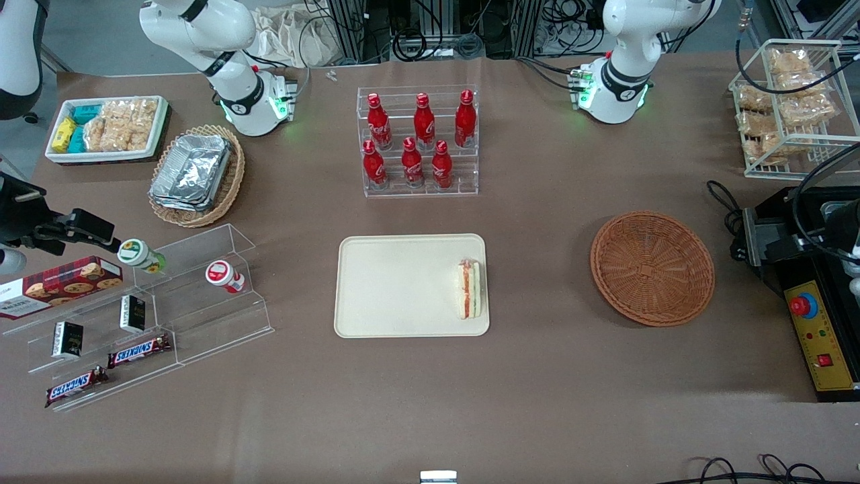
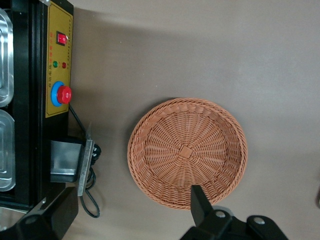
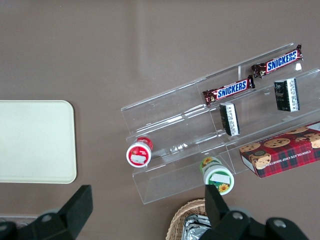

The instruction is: Place sandwich from basket to tray

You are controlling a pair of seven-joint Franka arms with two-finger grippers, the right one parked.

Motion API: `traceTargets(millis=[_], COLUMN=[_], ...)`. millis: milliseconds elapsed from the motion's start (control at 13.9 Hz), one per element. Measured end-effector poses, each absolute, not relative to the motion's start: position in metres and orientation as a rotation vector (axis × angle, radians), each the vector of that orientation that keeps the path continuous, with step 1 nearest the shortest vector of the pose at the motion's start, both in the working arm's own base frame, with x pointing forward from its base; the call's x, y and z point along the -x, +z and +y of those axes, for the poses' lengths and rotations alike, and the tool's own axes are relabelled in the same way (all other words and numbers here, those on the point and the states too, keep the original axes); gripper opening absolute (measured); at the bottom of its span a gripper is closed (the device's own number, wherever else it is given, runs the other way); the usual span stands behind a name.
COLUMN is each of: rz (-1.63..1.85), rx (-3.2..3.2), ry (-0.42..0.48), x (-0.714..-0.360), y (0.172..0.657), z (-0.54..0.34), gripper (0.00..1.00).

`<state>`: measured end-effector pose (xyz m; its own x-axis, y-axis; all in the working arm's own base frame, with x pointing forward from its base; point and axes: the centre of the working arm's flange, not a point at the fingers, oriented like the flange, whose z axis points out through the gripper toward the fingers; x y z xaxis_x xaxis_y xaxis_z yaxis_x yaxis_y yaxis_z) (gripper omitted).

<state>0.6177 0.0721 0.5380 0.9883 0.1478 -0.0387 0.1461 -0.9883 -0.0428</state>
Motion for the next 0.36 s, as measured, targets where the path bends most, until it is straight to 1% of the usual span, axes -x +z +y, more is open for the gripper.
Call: traceTargets(millis=[360], rz=[-0.057], rx=[3.094], ry=[0.07], x=[-0.619], y=[0.537], z=[0.054], gripper=[1.0])
